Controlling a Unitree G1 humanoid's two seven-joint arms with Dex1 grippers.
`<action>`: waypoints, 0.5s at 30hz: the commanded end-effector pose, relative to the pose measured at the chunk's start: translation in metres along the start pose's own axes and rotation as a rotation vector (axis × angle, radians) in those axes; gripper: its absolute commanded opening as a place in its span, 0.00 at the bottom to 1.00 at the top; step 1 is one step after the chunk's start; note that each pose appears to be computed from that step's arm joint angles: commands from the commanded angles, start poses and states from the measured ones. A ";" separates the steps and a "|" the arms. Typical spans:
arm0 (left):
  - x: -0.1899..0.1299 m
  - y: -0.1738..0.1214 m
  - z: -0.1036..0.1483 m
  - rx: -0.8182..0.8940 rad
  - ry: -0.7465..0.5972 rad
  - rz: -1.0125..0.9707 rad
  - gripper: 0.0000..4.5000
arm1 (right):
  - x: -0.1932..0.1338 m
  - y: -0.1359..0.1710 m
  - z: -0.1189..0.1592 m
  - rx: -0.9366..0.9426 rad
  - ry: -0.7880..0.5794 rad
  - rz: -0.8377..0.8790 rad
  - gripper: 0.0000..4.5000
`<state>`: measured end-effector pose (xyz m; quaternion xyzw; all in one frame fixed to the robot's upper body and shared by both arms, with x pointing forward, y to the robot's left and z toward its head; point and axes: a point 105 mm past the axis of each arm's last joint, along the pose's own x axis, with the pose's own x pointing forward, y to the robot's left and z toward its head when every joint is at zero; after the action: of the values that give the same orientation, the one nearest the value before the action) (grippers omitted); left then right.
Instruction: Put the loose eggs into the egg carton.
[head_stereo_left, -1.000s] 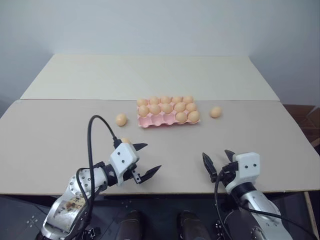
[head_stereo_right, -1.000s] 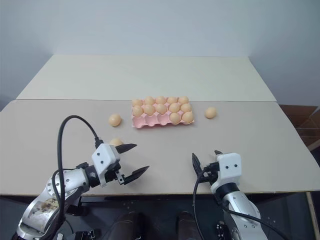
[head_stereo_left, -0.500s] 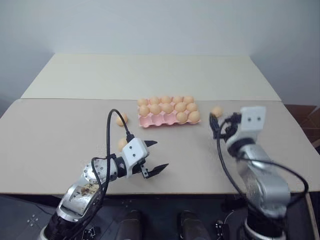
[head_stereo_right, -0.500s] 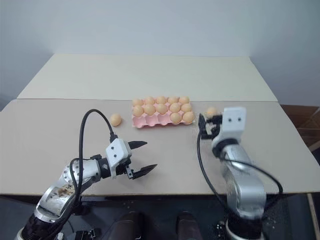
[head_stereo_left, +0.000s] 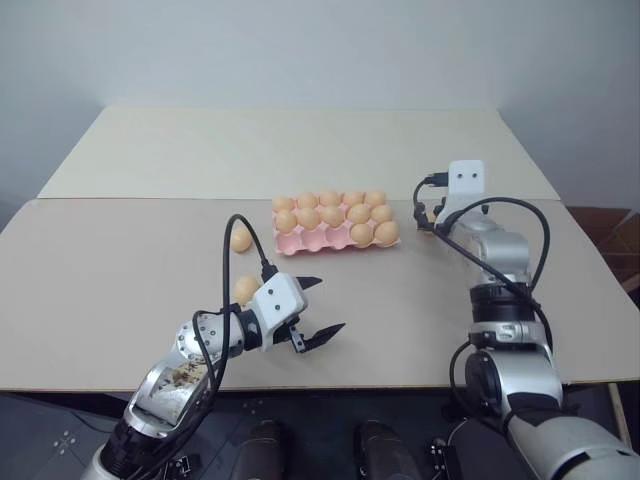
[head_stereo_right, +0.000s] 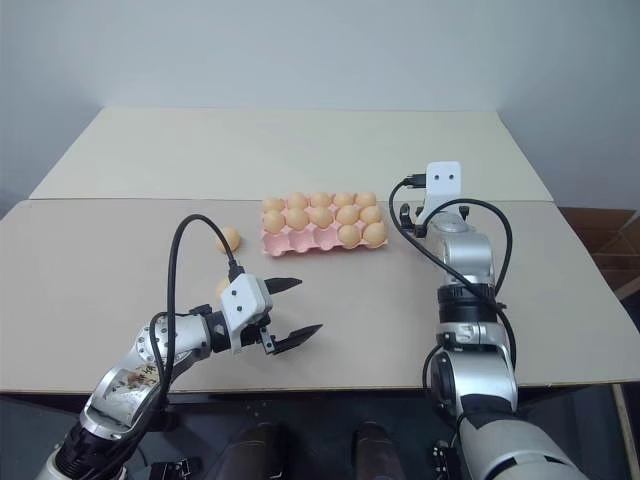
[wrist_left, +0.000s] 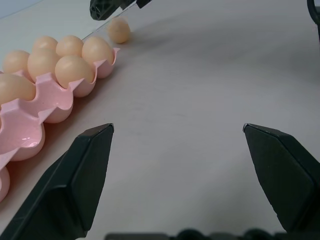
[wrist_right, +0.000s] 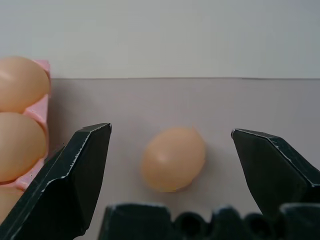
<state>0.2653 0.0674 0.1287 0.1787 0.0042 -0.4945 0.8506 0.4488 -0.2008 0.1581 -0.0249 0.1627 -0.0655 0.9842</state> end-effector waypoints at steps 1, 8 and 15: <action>-0.002 -0.001 0.010 0.037 -0.033 -0.002 1.00 | 0.009 -0.010 0.011 0.044 -0.028 -0.037 0.99; -0.001 0.000 0.011 0.043 -0.032 0.004 1.00 | 0.021 -0.005 0.002 0.049 0.009 -0.036 0.96; -0.002 0.003 0.008 0.044 -0.028 0.013 1.00 | 0.024 -0.003 0.003 0.042 -0.006 -0.022 0.50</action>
<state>0.2655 0.0684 0.1281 0.1830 0.0044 -0.4925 0.8509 0.4662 -0.2034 0.1301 -0.0049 0.1967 -0.0781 0.9773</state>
